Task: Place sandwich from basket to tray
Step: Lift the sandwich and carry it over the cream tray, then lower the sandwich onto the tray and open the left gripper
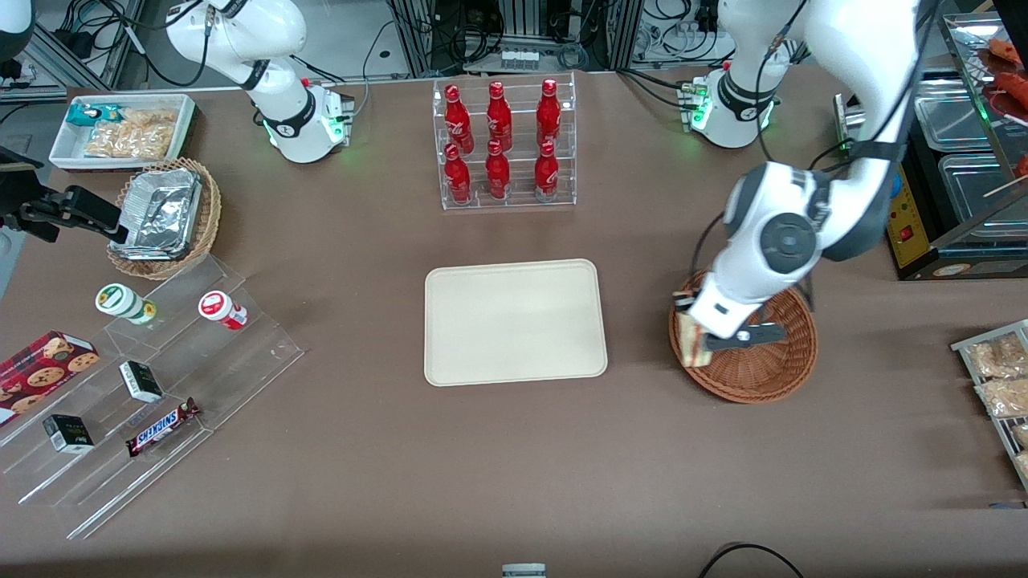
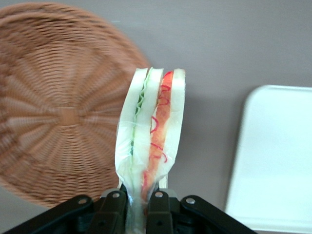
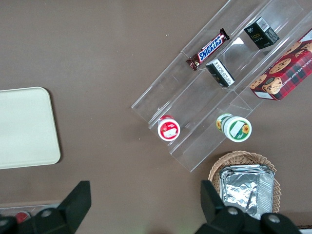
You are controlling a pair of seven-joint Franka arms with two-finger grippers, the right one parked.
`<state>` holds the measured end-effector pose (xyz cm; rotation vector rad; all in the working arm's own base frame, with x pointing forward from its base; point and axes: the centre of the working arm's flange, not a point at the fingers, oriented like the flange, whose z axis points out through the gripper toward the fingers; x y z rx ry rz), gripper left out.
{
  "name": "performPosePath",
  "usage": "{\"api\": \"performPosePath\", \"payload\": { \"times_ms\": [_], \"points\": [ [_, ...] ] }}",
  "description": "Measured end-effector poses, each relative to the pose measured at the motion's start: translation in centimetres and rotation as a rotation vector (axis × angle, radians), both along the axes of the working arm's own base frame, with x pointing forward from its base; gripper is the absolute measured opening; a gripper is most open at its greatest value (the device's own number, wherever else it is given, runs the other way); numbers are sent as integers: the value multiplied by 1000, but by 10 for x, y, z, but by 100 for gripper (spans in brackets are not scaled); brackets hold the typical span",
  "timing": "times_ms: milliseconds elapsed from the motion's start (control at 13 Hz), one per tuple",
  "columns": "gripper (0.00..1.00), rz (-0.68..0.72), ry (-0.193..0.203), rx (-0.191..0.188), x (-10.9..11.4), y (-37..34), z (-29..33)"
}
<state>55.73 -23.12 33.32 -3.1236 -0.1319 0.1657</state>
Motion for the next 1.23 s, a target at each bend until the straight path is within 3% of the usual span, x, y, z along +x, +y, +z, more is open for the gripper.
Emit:
{"api": "performPosePath", "payload": {
  "times_ms": [692, 1231],
  "points": [
    [15, -30, 36, -3, -26, -208, -30],
    [15, 55, 53, 4, -48, -284, -80]
  ]
}}
